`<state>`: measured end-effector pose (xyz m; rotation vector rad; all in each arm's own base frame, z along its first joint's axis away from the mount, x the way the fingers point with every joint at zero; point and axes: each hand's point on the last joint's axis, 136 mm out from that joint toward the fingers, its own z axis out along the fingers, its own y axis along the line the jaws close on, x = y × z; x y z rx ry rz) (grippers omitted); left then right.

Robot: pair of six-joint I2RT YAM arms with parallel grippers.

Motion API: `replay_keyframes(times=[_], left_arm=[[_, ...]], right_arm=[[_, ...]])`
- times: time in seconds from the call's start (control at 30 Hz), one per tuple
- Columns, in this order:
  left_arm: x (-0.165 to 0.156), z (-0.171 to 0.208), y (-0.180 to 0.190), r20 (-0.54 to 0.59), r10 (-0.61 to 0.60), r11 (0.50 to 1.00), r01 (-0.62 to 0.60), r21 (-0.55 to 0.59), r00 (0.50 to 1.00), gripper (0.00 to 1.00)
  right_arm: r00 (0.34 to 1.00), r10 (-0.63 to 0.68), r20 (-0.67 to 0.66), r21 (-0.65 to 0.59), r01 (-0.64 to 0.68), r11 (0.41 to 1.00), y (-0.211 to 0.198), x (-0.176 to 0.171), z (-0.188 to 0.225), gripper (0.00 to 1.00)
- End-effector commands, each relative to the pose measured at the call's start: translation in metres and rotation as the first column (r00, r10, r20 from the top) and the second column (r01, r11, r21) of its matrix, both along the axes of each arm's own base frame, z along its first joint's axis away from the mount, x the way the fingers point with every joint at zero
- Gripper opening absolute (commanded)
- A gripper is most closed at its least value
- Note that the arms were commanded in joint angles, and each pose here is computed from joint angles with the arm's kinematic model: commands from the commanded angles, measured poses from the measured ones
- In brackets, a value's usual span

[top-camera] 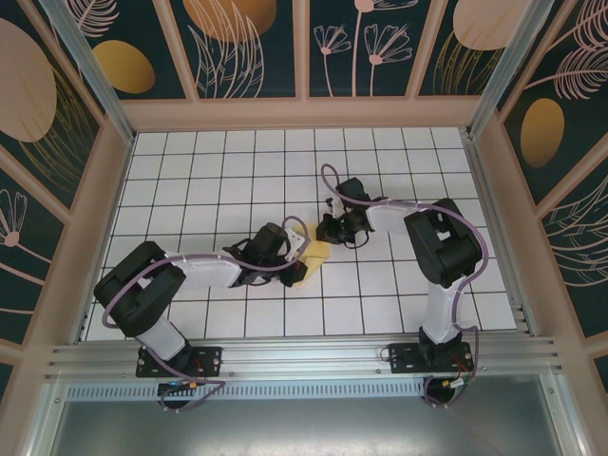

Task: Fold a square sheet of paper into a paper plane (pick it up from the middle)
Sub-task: Third fold the triangle at the center of the table.

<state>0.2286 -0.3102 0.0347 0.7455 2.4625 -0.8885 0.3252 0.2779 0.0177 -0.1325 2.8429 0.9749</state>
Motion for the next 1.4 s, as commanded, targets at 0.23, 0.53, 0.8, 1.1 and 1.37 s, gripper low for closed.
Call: replay_keyframes(times=[0.23,0.53,0.8,1.1,1.37], left_arm=[[0.01,0.007,-0.003,-0.005,-0.015,1.0,0.015,-0.02,1.0,0.0],[0.012,-0.006,0.004,-0.03,0.019,0.999,-0.018,0.027,0.999,0.0],[0.017,-0.008,0.007,-0.012,0.043,0.998,-0.042,0.047,0.999,0.0],[0.016,-0.012,0.008,-0.035,0.062,0.997,-0.06,0.052,0.997,0.0],[0.01,-0.001,0.003,-0.072,0.068,0.997,-0.069,-0.018,0.995,0.01]], right_arm=[[0.999,0.014,-0.047,-0.076,-0.018,0.997,-0.009,-0.012,-0.02,0.1],[0.999,0.015,-0.044,-0.081,-0.018,0.997,-0.009,-0.011,-0.019,0.1],[0.999,0.014,-0.044,-0.083,-0.017,0.996,-0.01,-0.012,-0.018,0.1],[0.999,0.01,-0.048,-0.088,-0.014,0.996,-0.011,-0.012,-0.02,0.1],[0.999,0.01,-0.047,-0.085,-0.014,0.996,-0.01,-0.012,-0.019,0.1]])
